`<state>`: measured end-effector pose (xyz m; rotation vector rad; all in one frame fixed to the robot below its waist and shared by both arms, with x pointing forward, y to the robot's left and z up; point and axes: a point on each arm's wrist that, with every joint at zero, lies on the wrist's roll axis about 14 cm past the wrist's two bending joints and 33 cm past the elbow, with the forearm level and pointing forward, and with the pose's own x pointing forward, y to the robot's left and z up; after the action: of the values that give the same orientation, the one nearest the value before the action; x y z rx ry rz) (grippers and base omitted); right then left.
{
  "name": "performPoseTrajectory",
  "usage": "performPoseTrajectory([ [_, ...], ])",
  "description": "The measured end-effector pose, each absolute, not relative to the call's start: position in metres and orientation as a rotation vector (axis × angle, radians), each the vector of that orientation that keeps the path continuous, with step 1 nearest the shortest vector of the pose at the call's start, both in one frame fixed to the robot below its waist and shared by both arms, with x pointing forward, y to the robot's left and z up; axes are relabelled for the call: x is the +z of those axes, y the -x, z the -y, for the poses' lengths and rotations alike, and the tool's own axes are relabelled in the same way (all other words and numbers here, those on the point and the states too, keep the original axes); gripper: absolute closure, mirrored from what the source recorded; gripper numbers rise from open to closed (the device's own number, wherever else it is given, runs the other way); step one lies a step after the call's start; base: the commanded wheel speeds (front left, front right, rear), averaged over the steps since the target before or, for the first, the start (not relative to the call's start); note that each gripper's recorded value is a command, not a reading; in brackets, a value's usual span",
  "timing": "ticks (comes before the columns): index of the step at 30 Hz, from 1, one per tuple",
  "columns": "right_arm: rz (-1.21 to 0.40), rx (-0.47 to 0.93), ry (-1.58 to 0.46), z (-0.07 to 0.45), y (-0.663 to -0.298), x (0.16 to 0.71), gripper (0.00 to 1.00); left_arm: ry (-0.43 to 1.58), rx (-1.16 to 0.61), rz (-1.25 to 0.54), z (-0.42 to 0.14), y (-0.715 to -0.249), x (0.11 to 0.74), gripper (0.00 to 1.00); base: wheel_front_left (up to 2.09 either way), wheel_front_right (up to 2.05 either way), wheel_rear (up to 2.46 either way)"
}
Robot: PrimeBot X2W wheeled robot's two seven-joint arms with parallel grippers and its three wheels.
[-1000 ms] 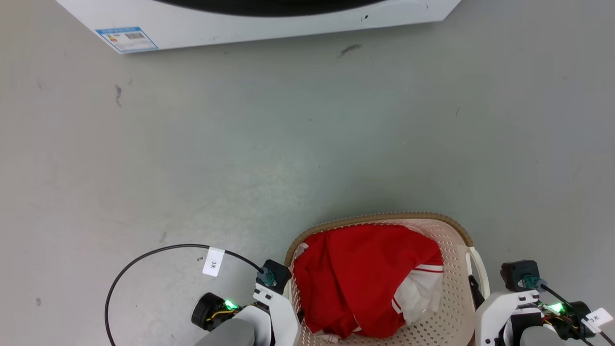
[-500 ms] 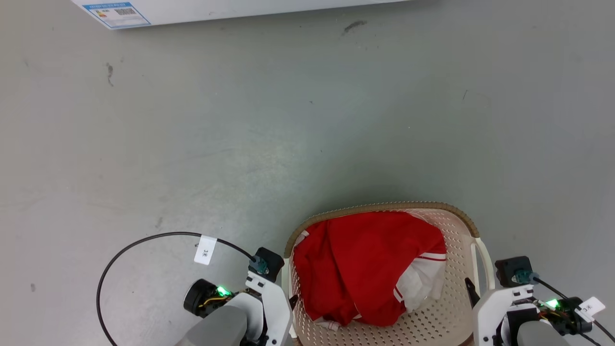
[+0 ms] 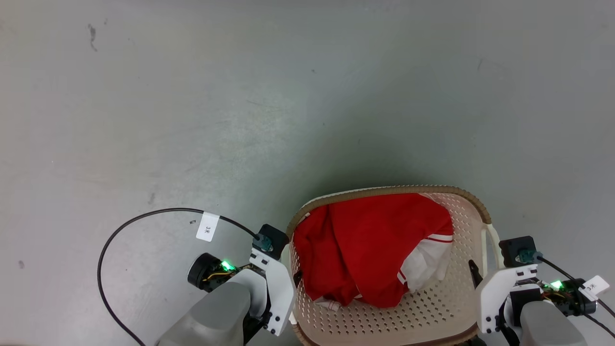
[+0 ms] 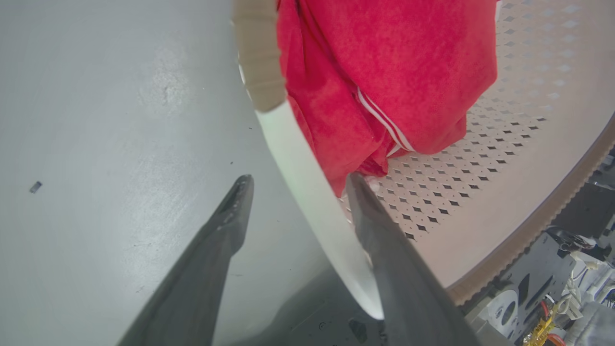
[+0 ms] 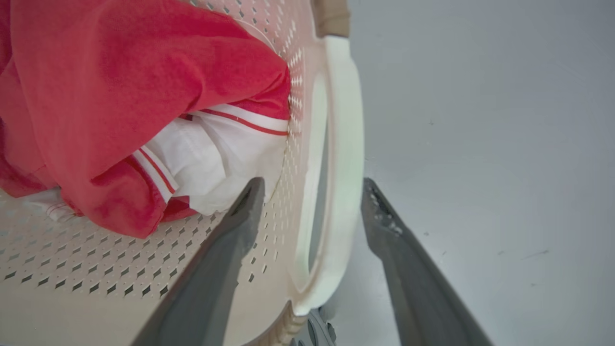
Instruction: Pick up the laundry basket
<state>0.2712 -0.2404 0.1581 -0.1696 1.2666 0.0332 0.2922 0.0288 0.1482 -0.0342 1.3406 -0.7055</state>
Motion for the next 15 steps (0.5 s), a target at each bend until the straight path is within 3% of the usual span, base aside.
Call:
performPoseTrajectory([
  [13, -1.315, 0.042, 0.158, 0.235, -0.268, 0.144, 0.00, 0.032, -0.710, -1.369, -0.030, -0.291, 0.136, 0.00, 0.00, 0.00, 0.00],
  [14, -1.318, 0.042, 0.157, 0.235, -0.268, 0.144, 0.00, 0.033, -0.710, -1.372, -0.030, -0.291, 0.135, 0.07, 0.00, 0.00, 0.00],
  [15, -1.327, 0.043, 0.157, 0.235, -0.267, 0.143, 0.63, 0.034, -0.710, -1.375, -0.030, -0.290, 0.134, 0.69, 0.00, 0.00, 0.00],
])
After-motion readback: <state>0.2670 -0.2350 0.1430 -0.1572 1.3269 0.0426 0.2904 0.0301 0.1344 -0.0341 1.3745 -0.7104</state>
